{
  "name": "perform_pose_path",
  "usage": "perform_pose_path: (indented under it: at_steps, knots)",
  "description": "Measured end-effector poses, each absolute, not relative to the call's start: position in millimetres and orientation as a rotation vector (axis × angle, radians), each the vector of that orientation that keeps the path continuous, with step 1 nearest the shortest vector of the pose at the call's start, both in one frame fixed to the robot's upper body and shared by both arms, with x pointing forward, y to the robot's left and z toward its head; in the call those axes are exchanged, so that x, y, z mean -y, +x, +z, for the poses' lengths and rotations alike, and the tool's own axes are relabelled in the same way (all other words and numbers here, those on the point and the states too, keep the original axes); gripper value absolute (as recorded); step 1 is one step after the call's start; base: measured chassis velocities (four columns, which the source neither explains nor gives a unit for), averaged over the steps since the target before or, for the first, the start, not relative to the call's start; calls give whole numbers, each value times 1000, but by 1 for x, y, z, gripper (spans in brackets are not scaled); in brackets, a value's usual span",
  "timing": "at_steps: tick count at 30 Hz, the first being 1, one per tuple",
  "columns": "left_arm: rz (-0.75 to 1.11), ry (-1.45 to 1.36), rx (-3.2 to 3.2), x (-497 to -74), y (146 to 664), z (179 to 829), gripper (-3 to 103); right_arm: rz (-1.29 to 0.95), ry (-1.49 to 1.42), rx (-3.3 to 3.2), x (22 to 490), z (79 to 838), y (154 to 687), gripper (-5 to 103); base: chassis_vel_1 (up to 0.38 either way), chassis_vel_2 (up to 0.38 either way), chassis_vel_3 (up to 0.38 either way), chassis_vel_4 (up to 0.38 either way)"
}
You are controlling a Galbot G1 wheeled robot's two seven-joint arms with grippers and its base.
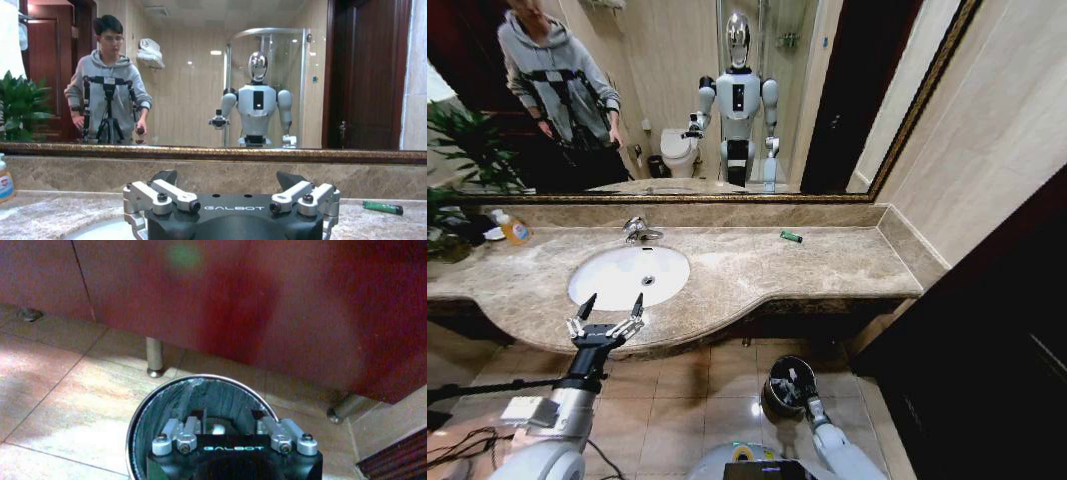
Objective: Pick up the trash from the sink and place it in the trash bin.
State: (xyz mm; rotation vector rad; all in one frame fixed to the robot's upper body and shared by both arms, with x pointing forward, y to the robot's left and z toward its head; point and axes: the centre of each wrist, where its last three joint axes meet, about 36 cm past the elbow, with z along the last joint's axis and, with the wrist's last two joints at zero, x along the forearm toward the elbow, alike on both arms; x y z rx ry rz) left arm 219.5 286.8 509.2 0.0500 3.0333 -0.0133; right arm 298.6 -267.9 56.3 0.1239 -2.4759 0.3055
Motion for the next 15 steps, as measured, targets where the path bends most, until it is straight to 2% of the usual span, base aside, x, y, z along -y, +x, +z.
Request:
perform_pose_path:
  at_steps: [3, 5, 7, 8, 11, 12, 15]
  knots:
    - [-13, 50, -3033, -287, 219, 509, 100, 308, 119, 2480, 269, 57, 296, 57, 0, 0, 0, 0]
    - [-13, 50, -3033, -287, 219, 509, 100, 308, 117, 2483, 269, 58, 295, 57, 0, 0, 0, 0]
    - [-13, 50, -3033, -287, 219, 509, 100, 307, 105, 2496, 270, 61, 293, 68, 0, 0, 0, 0]
    - [-13, 50, -3033, -287, 219, 509, 100, 307, 105, 2496, 270, 61, 293, 68, 0, 0, 0, 0]
    - [-13, 50, -3033, -287, 219, 509, 100, 294, 61, 2538, 274, 72, 285, 84, 0, 0, 0, 0]
    - [-13, 50, -3033, -287, 219, 509, 100, 294, 61, 2538, 274, 72, 285, 84, 0, 0, 0, 0]
    - [-13, 50, -3033, -287, 219, 509, 100, 302, 38, 2571, 279, 85, 268, 98, 0, 0, 0, 0]
